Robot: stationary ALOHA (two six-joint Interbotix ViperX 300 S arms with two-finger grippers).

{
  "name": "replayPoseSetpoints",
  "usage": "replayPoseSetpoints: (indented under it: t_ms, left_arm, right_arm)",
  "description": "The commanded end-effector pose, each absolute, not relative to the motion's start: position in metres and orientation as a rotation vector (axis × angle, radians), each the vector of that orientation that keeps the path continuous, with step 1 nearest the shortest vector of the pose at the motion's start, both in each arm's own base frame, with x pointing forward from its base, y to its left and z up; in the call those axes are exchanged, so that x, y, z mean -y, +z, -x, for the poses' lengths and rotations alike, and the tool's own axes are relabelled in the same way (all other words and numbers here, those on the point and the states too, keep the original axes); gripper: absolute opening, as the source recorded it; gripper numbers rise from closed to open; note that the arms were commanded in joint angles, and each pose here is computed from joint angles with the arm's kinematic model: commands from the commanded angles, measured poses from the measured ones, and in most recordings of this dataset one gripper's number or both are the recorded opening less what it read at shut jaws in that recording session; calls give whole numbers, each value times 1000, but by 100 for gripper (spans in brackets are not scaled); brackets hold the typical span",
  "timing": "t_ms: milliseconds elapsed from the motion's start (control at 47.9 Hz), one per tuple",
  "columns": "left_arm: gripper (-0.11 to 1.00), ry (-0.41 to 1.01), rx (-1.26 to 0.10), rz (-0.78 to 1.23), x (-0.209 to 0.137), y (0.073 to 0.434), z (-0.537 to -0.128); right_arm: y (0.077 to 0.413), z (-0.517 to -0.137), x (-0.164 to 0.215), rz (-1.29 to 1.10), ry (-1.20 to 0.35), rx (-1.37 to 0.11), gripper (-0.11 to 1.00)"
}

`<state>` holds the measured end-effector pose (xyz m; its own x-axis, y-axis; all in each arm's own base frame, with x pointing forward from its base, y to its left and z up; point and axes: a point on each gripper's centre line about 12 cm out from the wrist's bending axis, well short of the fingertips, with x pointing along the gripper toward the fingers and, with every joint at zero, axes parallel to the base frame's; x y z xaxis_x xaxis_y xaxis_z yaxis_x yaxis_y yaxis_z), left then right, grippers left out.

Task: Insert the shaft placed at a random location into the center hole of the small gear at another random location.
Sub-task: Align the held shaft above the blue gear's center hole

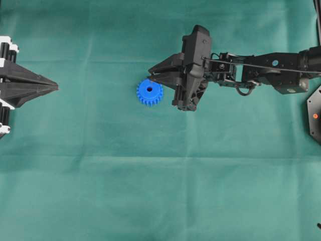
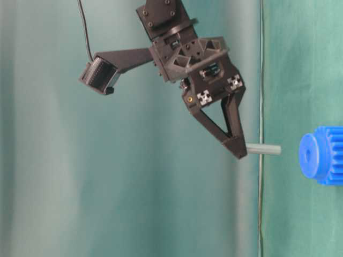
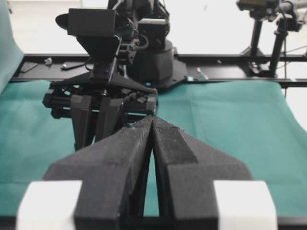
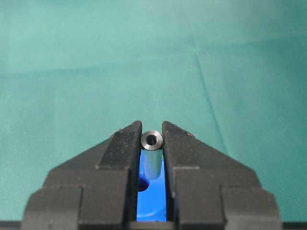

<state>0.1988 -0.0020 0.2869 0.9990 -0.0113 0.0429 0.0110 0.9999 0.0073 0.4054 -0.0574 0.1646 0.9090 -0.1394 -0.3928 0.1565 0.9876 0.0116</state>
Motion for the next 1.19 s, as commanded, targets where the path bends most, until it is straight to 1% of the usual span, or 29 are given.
replayPoseSetpoints:
  t_ms: [0,522,961,1170]
  left_arm:
    - [0,-13,75,-7,2,298,-201]
    - [0,-13,78,-8,2,299,-200]
    - [0,-12,72,-7,2,297,-201]
    - [0,-13,74,-8,2,298,-201]
  right_arm:
    - [178,-413,56,-38,-147,-361,13]
    - [178,-414,55,-41,-146,-361,13]
    - [158,-417,55,-43,-146,-396,13]
    - [154,-417,55,-43,-146,-397,13]
